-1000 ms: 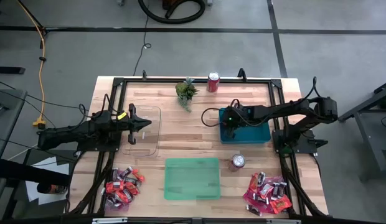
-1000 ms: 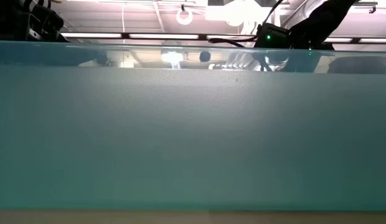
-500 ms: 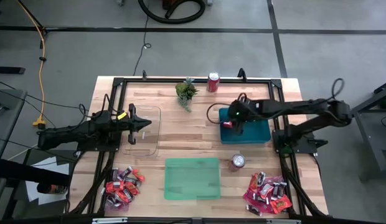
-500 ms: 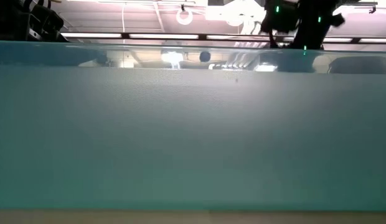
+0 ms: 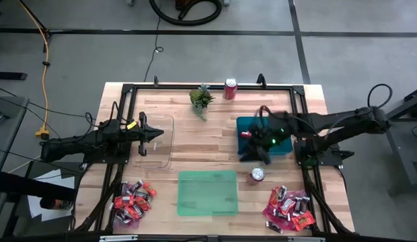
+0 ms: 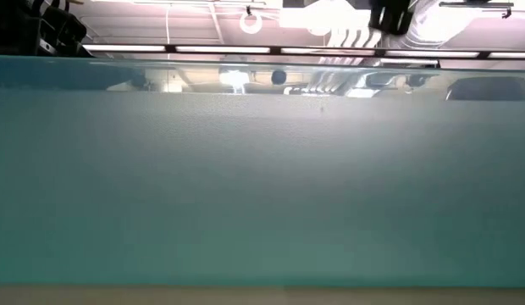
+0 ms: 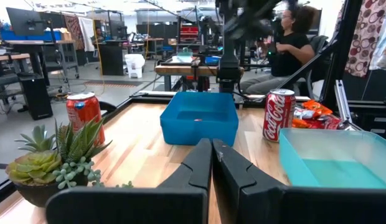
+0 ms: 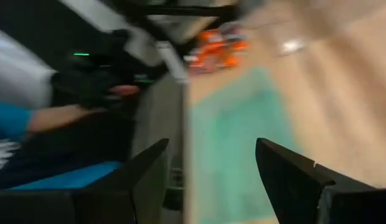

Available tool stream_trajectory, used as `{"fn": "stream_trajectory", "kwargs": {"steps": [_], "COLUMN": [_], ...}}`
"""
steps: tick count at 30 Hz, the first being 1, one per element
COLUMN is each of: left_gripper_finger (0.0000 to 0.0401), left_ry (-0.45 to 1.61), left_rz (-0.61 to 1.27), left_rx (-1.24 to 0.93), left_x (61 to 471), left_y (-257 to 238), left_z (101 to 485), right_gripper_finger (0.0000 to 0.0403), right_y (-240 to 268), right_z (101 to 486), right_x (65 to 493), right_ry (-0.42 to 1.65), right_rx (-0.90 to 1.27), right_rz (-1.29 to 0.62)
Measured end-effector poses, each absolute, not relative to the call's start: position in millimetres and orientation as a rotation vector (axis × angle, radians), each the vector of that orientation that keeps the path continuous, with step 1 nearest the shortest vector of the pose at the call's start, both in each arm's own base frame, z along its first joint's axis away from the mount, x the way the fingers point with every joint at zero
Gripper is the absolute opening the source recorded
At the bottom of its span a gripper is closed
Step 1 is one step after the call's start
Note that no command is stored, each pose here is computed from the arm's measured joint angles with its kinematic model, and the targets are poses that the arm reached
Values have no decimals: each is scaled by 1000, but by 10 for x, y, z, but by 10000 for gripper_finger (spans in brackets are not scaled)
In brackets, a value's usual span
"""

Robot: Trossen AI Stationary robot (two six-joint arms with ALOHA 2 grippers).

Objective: Sort candy
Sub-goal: Put the orange chocolate into the blue bin

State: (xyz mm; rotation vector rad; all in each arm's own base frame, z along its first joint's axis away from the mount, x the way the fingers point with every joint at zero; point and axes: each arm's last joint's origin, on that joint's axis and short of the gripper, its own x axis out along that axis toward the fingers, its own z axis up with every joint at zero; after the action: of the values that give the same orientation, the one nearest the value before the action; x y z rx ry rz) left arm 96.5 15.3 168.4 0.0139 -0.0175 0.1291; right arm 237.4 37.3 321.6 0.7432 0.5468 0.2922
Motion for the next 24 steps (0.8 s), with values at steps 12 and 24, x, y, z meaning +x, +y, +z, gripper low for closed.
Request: {"fn": "stream_trajectory", "kwargs": {"steps": [12,24], "left_gripper_finger": [0,30], "left_ry": [-338,-168], "left_rz": [34,-141], "left_rx": [-310,-580], "left_x": [919,1018], "left_y": [133,35], "left_z": [1979,2993], "right_gripper_finger": [232,232], "right_y": [816,726], "right_z": [3291,3329], "right_x": [2317,2357], "right_ry": [439,353], "right_rx": [899,879], "right_rz": [160,90]}}
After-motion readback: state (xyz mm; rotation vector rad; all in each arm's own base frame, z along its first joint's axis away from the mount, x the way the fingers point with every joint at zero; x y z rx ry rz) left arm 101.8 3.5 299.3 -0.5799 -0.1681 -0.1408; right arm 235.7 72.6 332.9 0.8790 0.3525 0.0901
